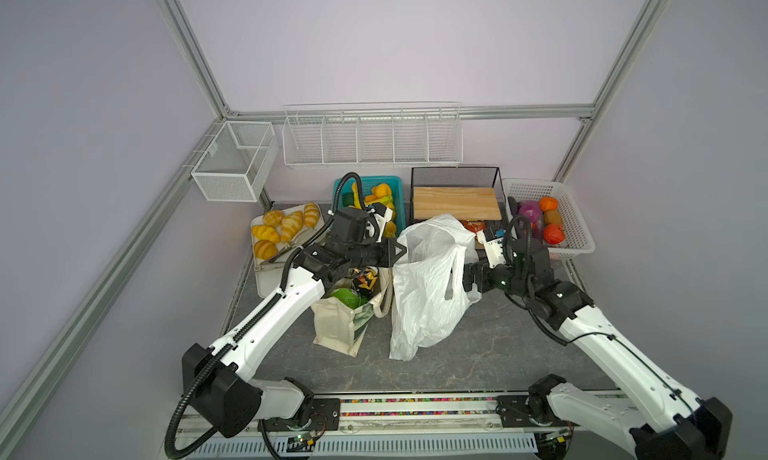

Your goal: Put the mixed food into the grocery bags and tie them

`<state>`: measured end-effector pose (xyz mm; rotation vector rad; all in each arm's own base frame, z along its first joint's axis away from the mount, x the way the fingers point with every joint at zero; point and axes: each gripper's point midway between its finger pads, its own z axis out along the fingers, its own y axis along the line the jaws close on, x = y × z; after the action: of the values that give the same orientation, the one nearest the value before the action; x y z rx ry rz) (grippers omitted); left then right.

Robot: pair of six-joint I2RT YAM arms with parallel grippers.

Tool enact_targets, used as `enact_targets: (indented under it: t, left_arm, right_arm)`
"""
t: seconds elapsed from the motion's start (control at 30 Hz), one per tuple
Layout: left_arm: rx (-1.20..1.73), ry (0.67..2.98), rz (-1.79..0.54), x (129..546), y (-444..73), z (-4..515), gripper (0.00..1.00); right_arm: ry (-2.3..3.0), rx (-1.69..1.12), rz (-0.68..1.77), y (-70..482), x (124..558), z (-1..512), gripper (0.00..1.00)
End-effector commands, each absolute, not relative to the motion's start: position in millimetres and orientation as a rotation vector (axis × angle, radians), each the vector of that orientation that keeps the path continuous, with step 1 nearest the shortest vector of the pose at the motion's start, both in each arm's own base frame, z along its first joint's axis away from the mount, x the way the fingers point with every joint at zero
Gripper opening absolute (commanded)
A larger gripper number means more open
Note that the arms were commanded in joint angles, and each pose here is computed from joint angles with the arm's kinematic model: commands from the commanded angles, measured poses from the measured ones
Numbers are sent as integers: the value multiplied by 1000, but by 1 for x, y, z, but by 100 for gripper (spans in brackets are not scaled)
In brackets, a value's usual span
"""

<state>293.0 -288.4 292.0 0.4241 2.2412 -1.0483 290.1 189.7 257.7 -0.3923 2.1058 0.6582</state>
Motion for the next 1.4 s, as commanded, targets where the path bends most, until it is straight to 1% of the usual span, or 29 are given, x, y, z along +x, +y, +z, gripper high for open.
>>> enact_targets:
  t: [0.0,0.07,0.13,0.2,0.3,0.37,0.43,0.5,0.53,0.57,0.7,0.73,0.8,0.83,0.93,1.03,1.1,1.2,1.37]
  left_arm:
    - [466,2254,-1020,293,-288,286,0]
    - [484,2254,-986,294,-286,282,0]
    - [505,2252,-964,295,-285,279,0]
    - [536,2245,-953,294,-285,278,0]
    - [571,2241,-929,294,-285,275,0]
    - [602,2238,-917,293,-285,273,0]
    - [632,2231,-890,293,-284,274,0]
    - [654,2232,-861,293,-281,274,0]
    - [652,2234,-848,294,-280,275,0]
    - [636,2239,-839,296,-278,277,0]
    - [484,2300,-846,307,-276,283,0]
    - [449,2309,-861,308,-277,285,0]
    - [400,2310,-891,310,-279,287,0]
    - [380,2302,-908,311,-280,289,0]
    - [355,2276,-934,312,-281,292,0]
    - [359,2266,-927,312,-280,292,0]
    - [371,2264,-925,311,-279,291,0]
    - [395,2263,-938,308,-281,291,0]
    - [420,2246,-962,304,-283,291,0]
  right_arm:
    - [1967,-400,587,184,305,300,100]
    - [1936,-420,636,192,306,314,98]
    - [1936,-403,674,196,313,321,93]
    - [1958,-342,696,194,323,323,83]
    - [1990,-240,776,190,342,325,65]
    - [2010,-173,838,188,352,325,56]
    - [2018,-105,912,183,362,325,50]
    - [2010,-46,979,174,369,327,49]
    - [2003,-27,1001,168,372,328,50]
    - [1999,-39,1023,170,370,329,53]
    - [2009,-258,1079,186,341,329,88]
    - [2033,-291,1052,186,331,323,94]
    - [2078,-321,981,181,312,310,99]
    - [2100,-316,936,175,304,304,100]
    - [2133,-270,761,147,284,298,98]
    - [2143,-151,572,112,282,299,97]
    - [2150,1,437,78,293,299,97]
    - [2128,219,336,33,319,297,97]
    - [2096,516,177,-43,384,276,96]
